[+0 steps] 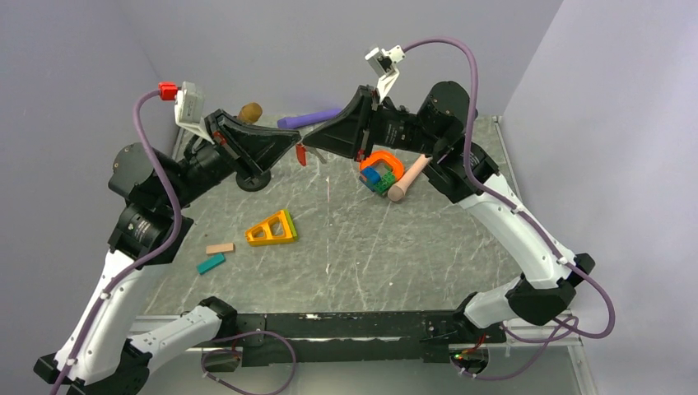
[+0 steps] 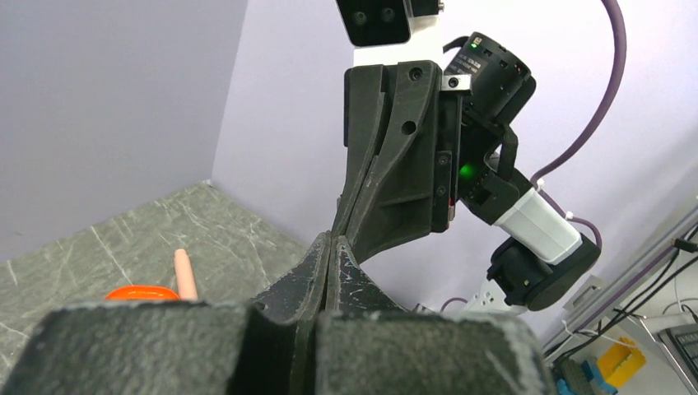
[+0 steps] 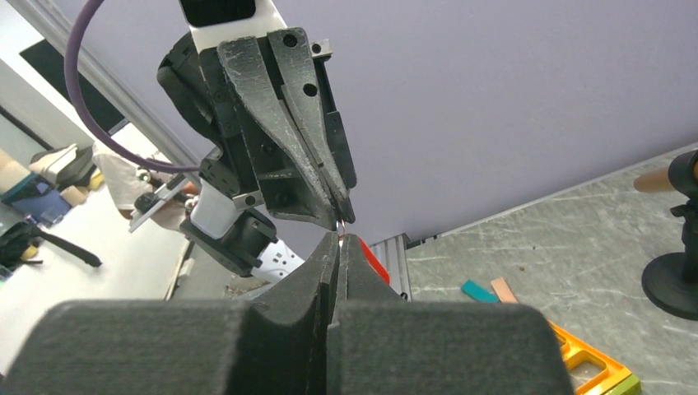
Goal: Remove the keys from the keyring
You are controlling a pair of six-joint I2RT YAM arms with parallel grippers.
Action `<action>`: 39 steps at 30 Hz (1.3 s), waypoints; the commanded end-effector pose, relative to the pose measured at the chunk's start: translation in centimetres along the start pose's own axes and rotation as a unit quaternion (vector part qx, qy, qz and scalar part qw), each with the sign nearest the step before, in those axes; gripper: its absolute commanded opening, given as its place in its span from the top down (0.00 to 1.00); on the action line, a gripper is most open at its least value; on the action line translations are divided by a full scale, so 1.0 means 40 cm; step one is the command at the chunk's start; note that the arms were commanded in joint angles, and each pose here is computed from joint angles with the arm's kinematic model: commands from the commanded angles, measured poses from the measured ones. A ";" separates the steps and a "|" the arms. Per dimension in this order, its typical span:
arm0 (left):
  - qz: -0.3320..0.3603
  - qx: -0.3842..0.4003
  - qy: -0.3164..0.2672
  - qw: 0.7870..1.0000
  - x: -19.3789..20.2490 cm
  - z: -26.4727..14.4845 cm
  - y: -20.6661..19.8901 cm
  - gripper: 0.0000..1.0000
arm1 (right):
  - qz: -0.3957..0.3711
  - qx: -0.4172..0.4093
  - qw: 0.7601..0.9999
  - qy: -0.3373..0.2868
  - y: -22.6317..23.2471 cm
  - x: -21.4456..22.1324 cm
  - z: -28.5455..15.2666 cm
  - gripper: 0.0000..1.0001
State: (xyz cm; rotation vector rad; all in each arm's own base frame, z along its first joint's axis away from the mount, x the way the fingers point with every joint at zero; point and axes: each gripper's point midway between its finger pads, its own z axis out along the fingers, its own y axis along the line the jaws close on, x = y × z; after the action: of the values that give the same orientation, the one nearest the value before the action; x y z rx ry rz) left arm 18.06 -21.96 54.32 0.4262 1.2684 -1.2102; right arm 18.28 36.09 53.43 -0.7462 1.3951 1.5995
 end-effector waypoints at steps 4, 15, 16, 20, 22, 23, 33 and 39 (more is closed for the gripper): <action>0.006 -0.016 -0.044 0.999 -0.041 -0.015 -0.003 1.00 | -0.025 -0.021 0.998 -0.061 0.038 -0.073 0.002 1.00; 0.093 -0.009 -0.002 0.996 -0.075 -0.047 -0.048 0.24 | -0.050 0.031 0.998 -0.010 0.016 -0.017 -0.046 1.00; 0.103 -0.004 0.010 0.995 -0.071 -0.049 -0.052 0.25 | -0.053 0.037 0.998 -0.001 0.012 -0.006 -0.054 1.00; 0.132 0.050 0.080 0.987 -0.053 -0.049 -0.099 0.27 | -0.075 0.046 0.995 0.046 0.006 0.030 -0.079 1.00; 0.127 0.075 0.114 0.983 -0.039 -0.047 -0.117 0.29 | -0.085 0.042 0.993 0.067 0.014 0.043 -0.090 1.00; 0.122 0.087 0.126 0.981 -0.031 -0.047 -0.124 0.30 | -0.090 0.040 0.992 0.076 0.017 0.048 -0.096 1.00; 0.026 0.171 0.179 0.968 0.046 -0.033 -0.148 0.53 | -0.078 -0.002 0.987 0.137 0.068 0.086 -0.126 1.00; -0.005 0.182 0.188 0.965 0.064 -0.028 -0.147 0.52 | -0.071 -0.014 0.988 0.139 0.089 0.088 -0.136 1.00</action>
State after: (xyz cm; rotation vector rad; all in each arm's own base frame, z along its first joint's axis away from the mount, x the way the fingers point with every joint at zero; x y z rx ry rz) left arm 14.03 -24.66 52.42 0.9127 1.4338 -1.3470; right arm 14.20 32.17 50.16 -1.0548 1.5184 1.4214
